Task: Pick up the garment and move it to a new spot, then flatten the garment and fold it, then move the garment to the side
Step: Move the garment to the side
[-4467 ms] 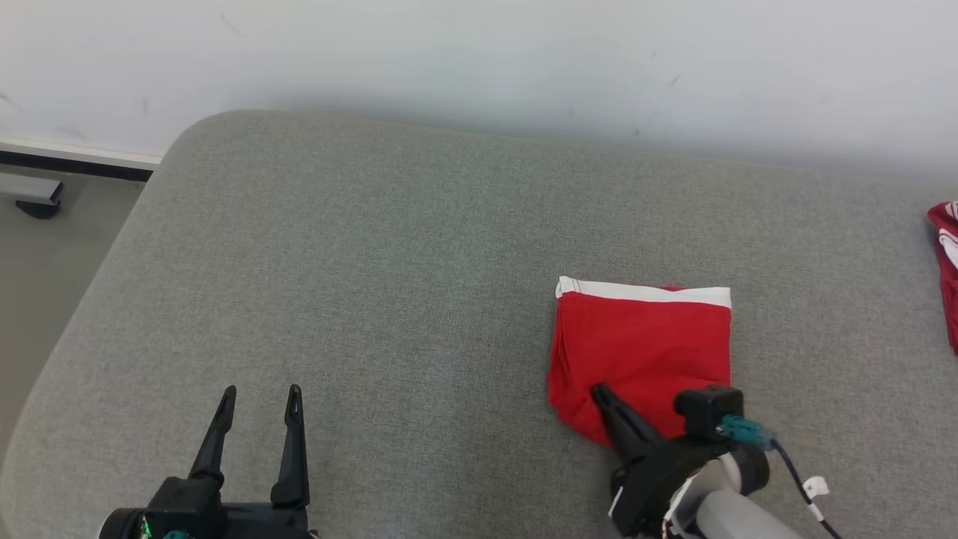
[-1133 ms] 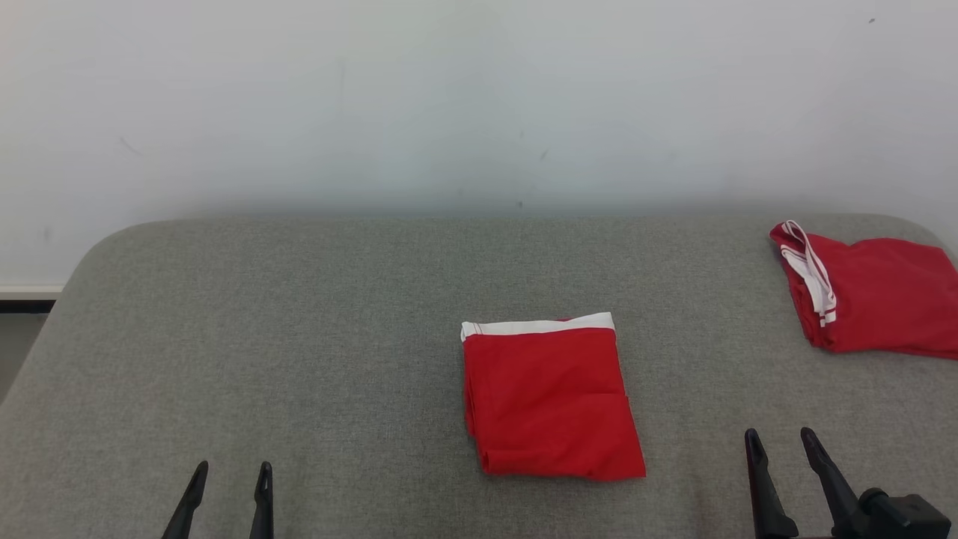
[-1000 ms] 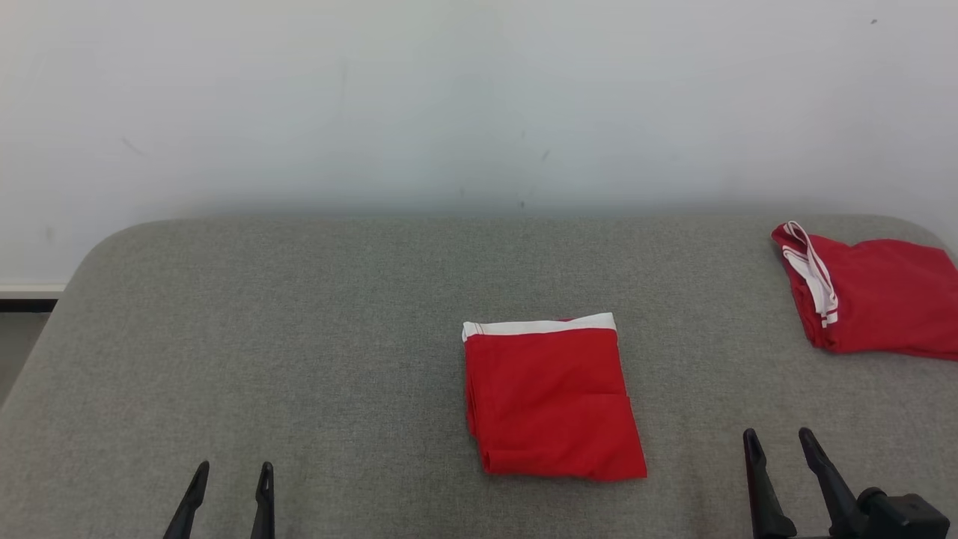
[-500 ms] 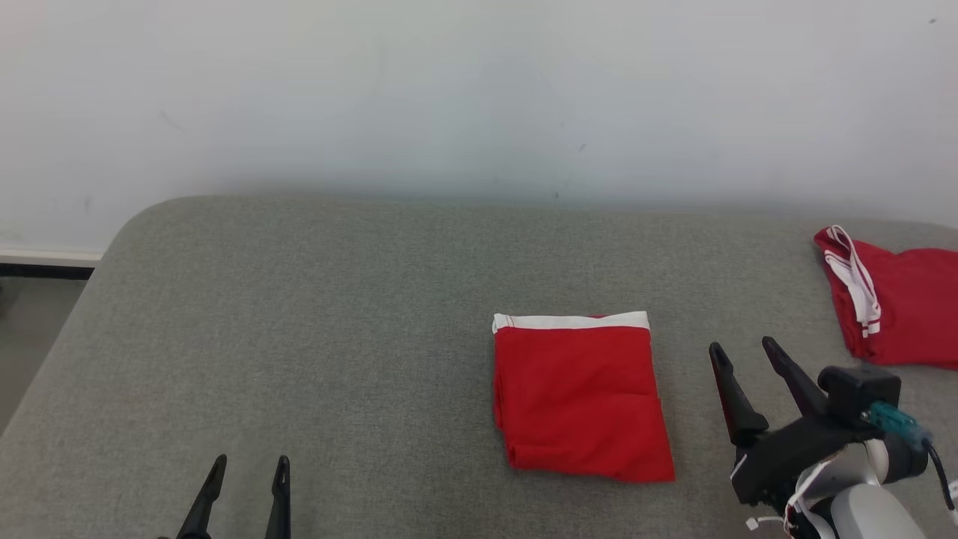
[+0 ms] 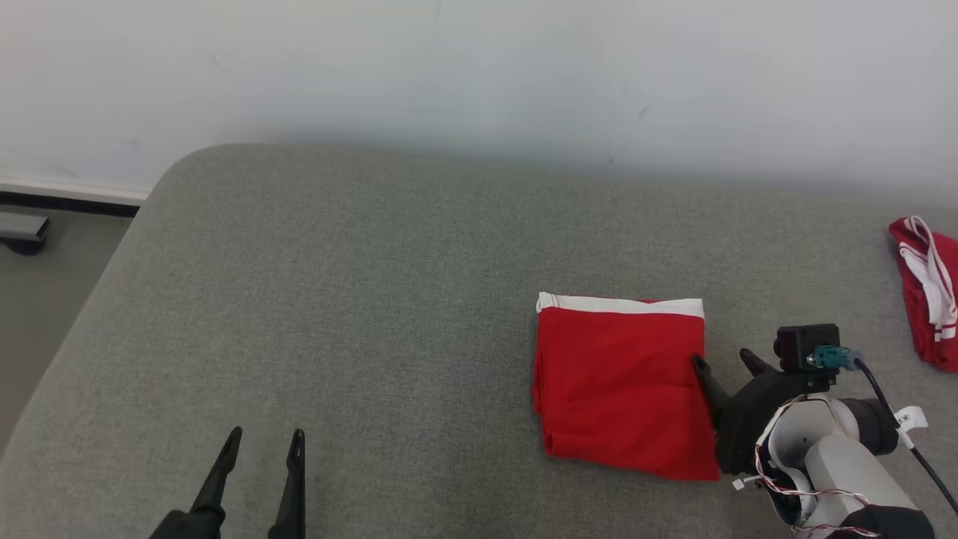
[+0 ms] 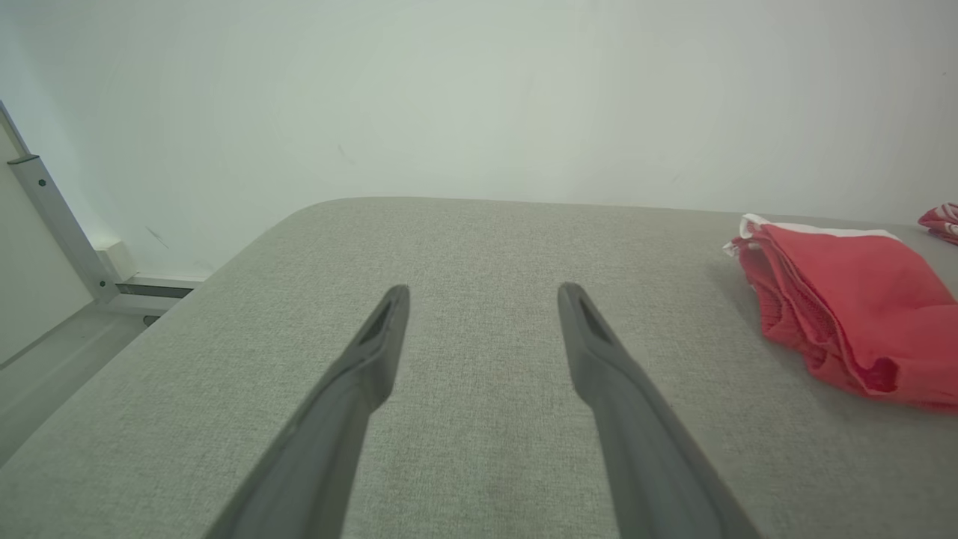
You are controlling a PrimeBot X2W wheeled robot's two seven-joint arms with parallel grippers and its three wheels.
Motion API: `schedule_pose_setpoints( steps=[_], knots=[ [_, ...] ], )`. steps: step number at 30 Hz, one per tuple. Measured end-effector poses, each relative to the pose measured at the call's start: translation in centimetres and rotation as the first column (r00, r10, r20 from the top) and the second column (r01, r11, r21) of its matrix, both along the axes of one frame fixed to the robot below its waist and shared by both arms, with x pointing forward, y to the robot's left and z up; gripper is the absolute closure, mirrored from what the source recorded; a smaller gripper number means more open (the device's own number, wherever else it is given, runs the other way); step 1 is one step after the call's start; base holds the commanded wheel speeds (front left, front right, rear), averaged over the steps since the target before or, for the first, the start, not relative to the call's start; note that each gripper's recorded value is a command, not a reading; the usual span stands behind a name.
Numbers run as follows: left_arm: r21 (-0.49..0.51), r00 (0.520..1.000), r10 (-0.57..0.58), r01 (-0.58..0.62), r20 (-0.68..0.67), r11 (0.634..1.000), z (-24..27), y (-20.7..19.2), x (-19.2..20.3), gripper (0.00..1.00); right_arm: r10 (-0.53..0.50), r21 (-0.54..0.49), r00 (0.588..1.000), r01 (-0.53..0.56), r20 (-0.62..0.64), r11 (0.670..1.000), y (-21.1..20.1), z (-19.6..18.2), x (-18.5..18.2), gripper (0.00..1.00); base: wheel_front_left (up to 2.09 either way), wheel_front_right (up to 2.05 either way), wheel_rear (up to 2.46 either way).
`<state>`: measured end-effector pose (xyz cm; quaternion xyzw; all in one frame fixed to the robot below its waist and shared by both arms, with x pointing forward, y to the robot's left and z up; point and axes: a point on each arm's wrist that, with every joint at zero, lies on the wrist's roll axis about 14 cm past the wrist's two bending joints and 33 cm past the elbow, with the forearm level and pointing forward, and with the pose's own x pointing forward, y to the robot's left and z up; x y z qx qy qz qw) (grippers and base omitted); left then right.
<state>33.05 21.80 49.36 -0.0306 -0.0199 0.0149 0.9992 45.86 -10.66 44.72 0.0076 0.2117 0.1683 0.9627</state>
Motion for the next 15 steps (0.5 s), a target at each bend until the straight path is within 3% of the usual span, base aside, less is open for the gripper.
schedule_pose_setpoints(
  steps=[15],
  knots=[
    [0.001,0.999,0.025,-0.025,-0.028,1.000,-0.7,0.8,1.2,0.00,0.051,-0.032,0.965,-0.061,-0.257,0.998,2.8,-6.1,-0.6,0.00,0.00,0.00,0.00]
  ],
)
